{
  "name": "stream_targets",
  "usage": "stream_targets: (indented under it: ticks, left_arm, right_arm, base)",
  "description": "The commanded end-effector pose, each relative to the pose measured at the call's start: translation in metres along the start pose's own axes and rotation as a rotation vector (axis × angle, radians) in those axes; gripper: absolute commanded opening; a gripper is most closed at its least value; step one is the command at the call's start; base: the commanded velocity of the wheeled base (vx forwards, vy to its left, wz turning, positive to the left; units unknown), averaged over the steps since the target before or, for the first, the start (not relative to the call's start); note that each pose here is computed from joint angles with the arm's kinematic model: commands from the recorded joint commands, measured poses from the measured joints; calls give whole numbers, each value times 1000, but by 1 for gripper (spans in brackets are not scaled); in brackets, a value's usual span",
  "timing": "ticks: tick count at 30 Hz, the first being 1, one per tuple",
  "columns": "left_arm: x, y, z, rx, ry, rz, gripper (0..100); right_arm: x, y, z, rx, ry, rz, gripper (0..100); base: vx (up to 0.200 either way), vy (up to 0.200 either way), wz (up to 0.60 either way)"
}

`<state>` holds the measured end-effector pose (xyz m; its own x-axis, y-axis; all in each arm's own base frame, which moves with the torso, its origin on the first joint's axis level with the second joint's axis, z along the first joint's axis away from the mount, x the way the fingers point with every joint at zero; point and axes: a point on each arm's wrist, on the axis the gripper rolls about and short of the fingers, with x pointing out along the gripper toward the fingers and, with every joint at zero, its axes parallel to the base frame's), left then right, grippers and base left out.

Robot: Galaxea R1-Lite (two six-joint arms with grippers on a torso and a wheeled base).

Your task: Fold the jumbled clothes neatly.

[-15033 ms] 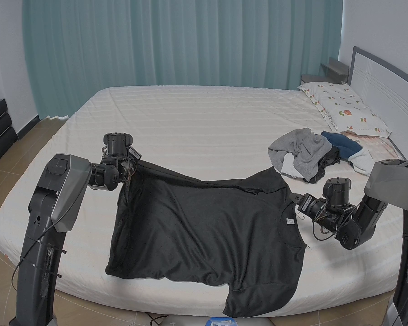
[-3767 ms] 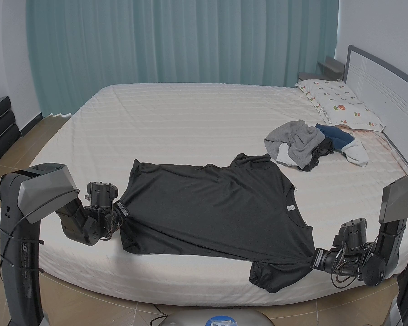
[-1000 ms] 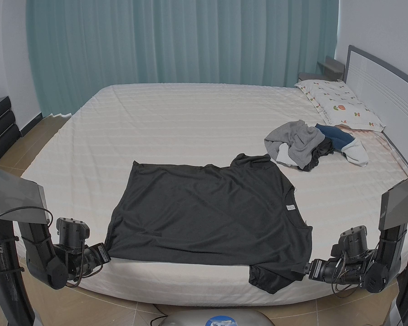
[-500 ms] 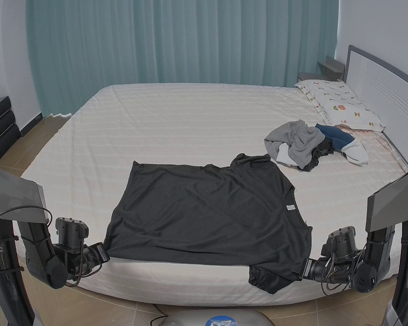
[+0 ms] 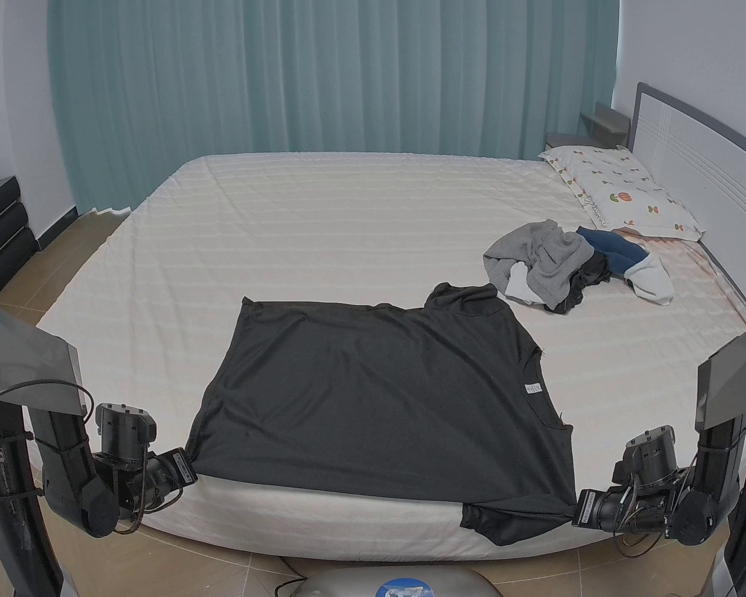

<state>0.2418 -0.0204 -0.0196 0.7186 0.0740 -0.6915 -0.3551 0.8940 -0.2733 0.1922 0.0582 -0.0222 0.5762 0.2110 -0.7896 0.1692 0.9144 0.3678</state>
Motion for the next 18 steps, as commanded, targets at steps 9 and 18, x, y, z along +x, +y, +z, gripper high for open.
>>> stream_targets:
  ticks: [9,18]
  left_arm:
    - [-11,14,-23,20,109,32,0]
    - [-4,14,-30,15,144,-4,100]
  right_arm:
    - [-2,-2,-9,-39,51,-29,0]
    - [9,0,-7,-43,27,-8,100]
  base:
    - [0,0,0]
    - [0,0,0]
